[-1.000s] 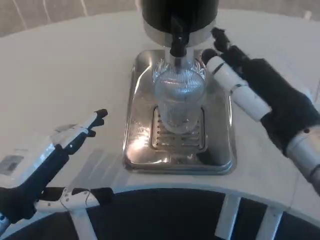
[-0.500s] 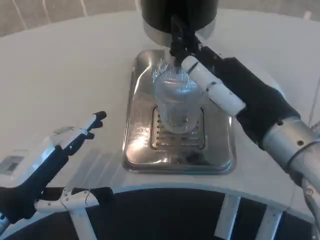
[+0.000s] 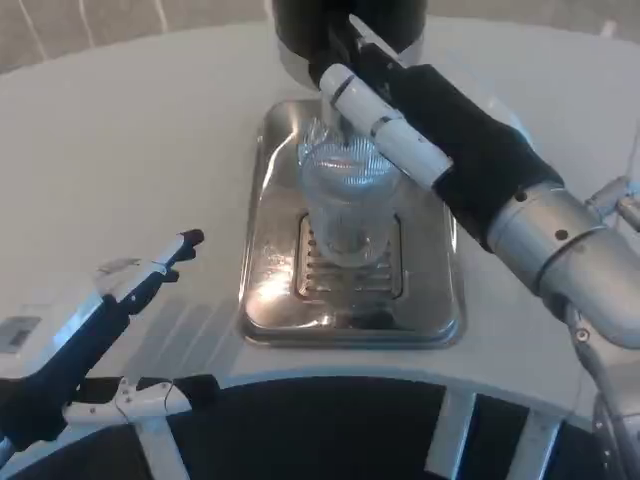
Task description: Grasp the cup under the faucet to collect the drink, then remove the cup.
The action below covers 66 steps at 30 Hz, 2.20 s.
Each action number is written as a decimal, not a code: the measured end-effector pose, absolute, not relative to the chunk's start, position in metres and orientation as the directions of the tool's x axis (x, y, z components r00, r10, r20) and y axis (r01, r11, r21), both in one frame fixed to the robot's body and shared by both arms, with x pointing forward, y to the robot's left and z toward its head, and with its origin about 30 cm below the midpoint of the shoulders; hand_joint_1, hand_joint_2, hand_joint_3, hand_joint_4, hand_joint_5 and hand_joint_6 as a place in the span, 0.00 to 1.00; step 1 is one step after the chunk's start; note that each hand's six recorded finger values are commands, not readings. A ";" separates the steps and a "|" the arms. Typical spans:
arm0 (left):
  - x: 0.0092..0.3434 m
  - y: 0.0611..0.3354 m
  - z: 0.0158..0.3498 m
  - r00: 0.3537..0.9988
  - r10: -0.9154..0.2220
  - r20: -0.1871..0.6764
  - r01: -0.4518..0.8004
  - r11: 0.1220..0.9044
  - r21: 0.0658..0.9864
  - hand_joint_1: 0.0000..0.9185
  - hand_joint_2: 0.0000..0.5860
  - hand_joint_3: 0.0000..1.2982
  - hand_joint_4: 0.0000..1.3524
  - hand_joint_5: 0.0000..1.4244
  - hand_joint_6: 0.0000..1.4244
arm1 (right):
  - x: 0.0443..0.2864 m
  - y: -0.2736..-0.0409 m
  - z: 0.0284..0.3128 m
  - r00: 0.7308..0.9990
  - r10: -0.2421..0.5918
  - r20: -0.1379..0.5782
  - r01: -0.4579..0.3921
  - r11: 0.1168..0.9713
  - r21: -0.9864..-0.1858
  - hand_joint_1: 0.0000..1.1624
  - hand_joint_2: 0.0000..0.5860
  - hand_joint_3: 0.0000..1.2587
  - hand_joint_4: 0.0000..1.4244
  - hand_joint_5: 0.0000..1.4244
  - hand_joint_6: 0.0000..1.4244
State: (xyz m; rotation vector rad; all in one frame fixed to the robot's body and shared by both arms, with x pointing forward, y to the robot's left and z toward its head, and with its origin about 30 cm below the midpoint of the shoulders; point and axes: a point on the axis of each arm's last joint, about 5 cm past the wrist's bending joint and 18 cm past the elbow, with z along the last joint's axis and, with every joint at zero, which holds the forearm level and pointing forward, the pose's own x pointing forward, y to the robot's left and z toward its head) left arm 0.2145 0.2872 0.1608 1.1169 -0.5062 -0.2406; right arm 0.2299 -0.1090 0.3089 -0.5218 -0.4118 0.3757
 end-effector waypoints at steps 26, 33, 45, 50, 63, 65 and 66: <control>0.218 0.289 0.160 0.879 -0.396 0.264 -0.068 0.444 0.893 0.07 0.12 0.05 0.06 0.15 0.09 | 0.242 -0.096 0.324 0.812 0.541 0.219 -0.209 0.620 -0.756 0.00 0.74 0.00 0.00 0.00 0.00; 0.218 0.290 0.159 0.884 -0.387 0.262 -0.068 0.446 0.892 0.07 0.12 0.06 0.06 0.15 0.09 | 0.242 -0.085 0.325 0.786 0.584 0.201 -0.172 0.519 -0.837 0.00 0.74 0.00 0.00 0.00 0.00; 0.218 0.287 0.160 0.891 -0.371 0.262 -0.052 0.490 0.870 0.09 0.10 0.01 0.02 0.15 0.10 | 0.237 -0.083 0.326 0.786 0.588 0.189 -0.149 0.478 -0.865 0.00 0.74 0.00 0.00 0.00 0.00; 0.221 0.275 0.160 0.906 -0.310 0.288 -0.051 0.595 0.802 0.14 0.05 0.00 0.00 0.14 0.12 | 0.233 -0.085 0.324 0.790 0.582 0.192 -0.147 0.484 -0.863 0.00 0.74 0.00 0.00 0.00 0.00; 0.233 0.242 0.160 0.886 -0.270 0.377 -0.065 0.733 0.678 0.46 0.08 0.00 0.00 0.19 0.20 | 0.227 -0.087 0.321 0.799 0.567 0.201 -0.148 0.509 -0.848 0.00 0.74 0.00 0.00 0.00 0.00; 0.236 0.239 0.159 0.885 -0.263 0.384 -0.060 0.754 0.655 0.47 0.09 0.00 0.00 0.19 0.20 | 0.227 -0.088 0.321 0.801 0.563 0.201 -0.149 0.513 -0.846 0.00 0.74 0.00 0.00 0.00 0.00; 0.238 0.237 0.159 0.885 -0.259 0.387 -0.058 0.764 0.643 0.47 0.09 0.00 0.00 0.19 0.20 | 0.227 -0.088 0.321 0.803 0.562 0.201 -0.148 0.514 -0.845 0.00 0.74 0.00 0.00 0.00 0.00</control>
